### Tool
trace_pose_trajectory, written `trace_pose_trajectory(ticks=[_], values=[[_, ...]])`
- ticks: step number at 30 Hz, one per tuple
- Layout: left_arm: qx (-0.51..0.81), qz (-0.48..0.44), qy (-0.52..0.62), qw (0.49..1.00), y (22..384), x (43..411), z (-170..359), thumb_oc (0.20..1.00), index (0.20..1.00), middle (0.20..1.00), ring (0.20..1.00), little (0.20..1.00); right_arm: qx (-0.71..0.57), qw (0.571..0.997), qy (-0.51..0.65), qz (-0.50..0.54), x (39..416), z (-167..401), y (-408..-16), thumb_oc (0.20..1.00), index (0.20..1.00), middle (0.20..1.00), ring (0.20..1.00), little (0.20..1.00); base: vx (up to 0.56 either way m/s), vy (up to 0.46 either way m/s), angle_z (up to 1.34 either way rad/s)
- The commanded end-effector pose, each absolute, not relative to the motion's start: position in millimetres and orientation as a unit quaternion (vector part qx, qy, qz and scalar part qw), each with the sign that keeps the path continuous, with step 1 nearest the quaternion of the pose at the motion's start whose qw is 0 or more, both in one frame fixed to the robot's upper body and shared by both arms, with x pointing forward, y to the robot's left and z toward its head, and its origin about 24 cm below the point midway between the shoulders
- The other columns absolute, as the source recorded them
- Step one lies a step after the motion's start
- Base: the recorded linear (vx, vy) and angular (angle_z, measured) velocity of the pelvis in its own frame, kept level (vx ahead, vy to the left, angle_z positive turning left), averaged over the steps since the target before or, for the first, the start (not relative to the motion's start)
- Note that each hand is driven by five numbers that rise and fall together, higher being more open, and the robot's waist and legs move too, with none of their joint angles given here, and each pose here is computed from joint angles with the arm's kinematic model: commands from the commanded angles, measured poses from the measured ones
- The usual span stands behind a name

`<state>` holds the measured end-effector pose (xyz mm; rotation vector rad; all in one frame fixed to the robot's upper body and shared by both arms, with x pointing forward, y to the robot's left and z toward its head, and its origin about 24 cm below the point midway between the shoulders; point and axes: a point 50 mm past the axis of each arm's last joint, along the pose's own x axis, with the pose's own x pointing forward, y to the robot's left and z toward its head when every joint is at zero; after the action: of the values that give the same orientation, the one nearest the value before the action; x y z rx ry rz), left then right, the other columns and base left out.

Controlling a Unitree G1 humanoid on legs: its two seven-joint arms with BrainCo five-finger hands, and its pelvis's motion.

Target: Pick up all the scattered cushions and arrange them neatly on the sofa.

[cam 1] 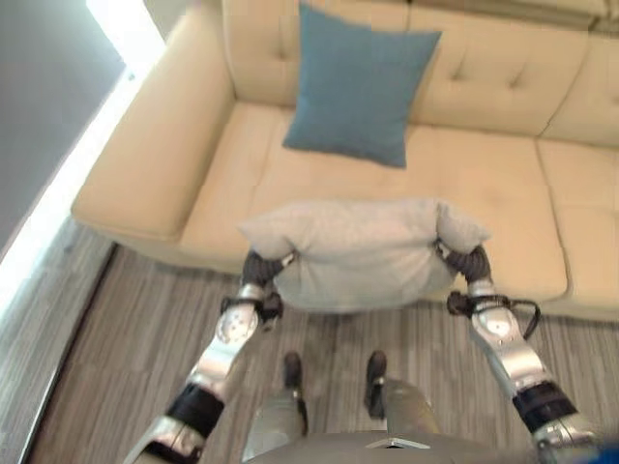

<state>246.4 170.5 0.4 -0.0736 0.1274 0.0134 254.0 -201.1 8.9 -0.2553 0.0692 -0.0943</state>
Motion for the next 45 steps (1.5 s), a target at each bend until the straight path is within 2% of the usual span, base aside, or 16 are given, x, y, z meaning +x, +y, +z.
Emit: trace_pose_trajectory(ticks=[1,9,13,30,45], values=[[-0.051,-0.031,-0.064,0.996,156.1,281.1,54.1,0.200,0.200,0.200,0.200,0.200,-0.118,0.988,-0.077,-0.058,278.1,57.4,-201.1,0.200,0.200,0.200,0.200,0.200,0.07,-0.056,-0.16],[-0.042,-0.021,-0.037,0.998,161.2,273.2,40.9,0.200,0.200,0.200,0.200,0.200,-0.119,0.990,-0.041,-0.065,266.5,40.3,-207.4,0.200,0.200,0.200,0.200,0.200,0.04,-0.036,-0.18],[-0.039,-0.051,-0.021,0.998,149.2,265.0,30.9,0.200,0.200,0.200,0.200,0.200,-0.123,0.990,-0.025,-0.056,259.7,33.9,-211.4,0.200,0.200,0.200,0.200,0.200,0.04,0.176,-0.18],[-0.024,-0.058,-0.020,0.998,168.7,246.9,31.4,0.200,0.200,0.200,0.200,0.200,-0.099,0.995,-0.020,-0.015,260.0,29.4,-186.2,0.200,0.200,0.200,0.200,0.200,-0.09,0.134,-1.26],[-0.038,-0.068,-0.023,0.997,151.1,251.8,33.3,0.200,0.200,0.200,0.200,0.200,-0.126,0.991,-0.004,-0.042,250.7,25.2,-206.8,0.200,0.200,0.200,0.200,0.200,0.00,-0.009,-0.19]])
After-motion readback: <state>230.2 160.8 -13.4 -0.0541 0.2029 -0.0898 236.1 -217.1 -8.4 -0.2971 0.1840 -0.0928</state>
